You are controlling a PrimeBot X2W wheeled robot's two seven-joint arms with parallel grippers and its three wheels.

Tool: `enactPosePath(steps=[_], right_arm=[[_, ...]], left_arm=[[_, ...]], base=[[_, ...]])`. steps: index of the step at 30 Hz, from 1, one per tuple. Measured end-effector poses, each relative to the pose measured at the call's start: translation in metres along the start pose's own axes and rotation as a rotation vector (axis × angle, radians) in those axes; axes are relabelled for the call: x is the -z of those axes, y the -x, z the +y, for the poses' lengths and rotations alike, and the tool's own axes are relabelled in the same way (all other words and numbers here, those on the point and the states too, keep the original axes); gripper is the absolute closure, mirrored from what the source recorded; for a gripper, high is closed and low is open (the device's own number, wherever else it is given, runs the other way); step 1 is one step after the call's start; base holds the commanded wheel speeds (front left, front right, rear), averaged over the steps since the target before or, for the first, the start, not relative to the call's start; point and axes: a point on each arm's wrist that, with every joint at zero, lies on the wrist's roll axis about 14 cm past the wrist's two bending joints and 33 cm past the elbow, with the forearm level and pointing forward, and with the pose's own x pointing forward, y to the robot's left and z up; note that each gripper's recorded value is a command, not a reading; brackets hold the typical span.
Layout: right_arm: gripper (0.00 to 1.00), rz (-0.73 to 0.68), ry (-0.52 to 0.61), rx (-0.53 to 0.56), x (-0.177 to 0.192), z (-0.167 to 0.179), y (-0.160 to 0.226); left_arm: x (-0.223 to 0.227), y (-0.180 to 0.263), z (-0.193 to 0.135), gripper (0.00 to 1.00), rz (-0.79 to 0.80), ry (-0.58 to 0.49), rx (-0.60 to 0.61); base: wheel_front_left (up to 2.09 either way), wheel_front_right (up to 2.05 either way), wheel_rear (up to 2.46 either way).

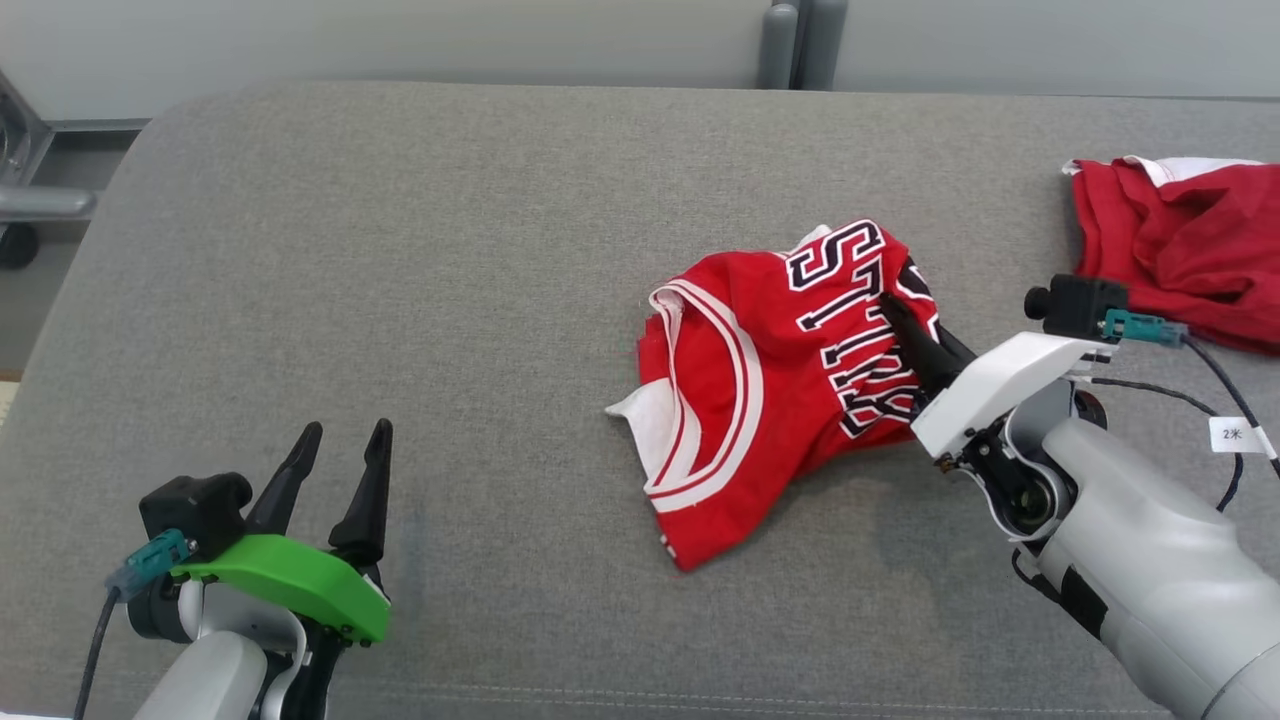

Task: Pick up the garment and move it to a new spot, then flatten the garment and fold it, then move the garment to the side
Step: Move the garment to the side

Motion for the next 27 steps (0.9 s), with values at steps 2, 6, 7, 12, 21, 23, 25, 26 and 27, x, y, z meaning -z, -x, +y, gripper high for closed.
enactPosePath(steps=[2,6,7,12,21,23,25,26,27], right_arm=[[1.00,-0.021,0.013,0.010,-0.010,-0.005,0.004],[1.00,-0.060,0.049,0.018,-0.037,-0.013,0.006],[1.00,-0.069,0.057,0.017,-0.044,-0.014,0.007],[1.00,-0.072,0.082,0.025,-0.065,-0.025,0.006],[1.00,-0.063,0.104,0.137,-0.103,-0.086,0.015],[1.00,-0.071,0.117,0.142,-0.113,-0.092,0.015],[1.00,-0.083,0.120,0.145,-0.123,-0.097,0.014],[1.00,-0.084,0.117,0.150,-0.127,-0.100,0.014],[1.00,-0.081,0.119,0.157,-0.130,-0.105,0.015]], left_arm=[[0.000,-0.003,-0.005,0.00,0.000,0.000,0.017],[0.001,-0.009,-0.015,0.00,0.005,0.000,0.049],[0.001,-0.011,-0.017,0.00,0.006,0.001,0.056],[0.008,-0.017,-0.022,0.00,0.027,0.002,0.074],[0.025,-0.033,-0.018,0.00,0.084,-0.015,0.088],[0.026,-0.037,-0.019,0.00,0.087,-0.013,0.094],[0.028,-0.042,-0.021,0.00,0.091,-0.009,0.101],[0.029,-0.044,-0.021,0.00,0.093,-0.009,0.104],[0.029,-0.047,-0.022,0.00,0.091,-0.014,0.110]], base=[[0.00,0.00,0.00],[0.00,0.00,0.00],[0.00,0.00,0.00],[0.00,0.00,0.00],[0.00,0.00,0.00],[0.00,0.00,0.00],[0.00,0.00,0.00],[0.00,0.00,0.00],[0.00,0.00,0.00]])
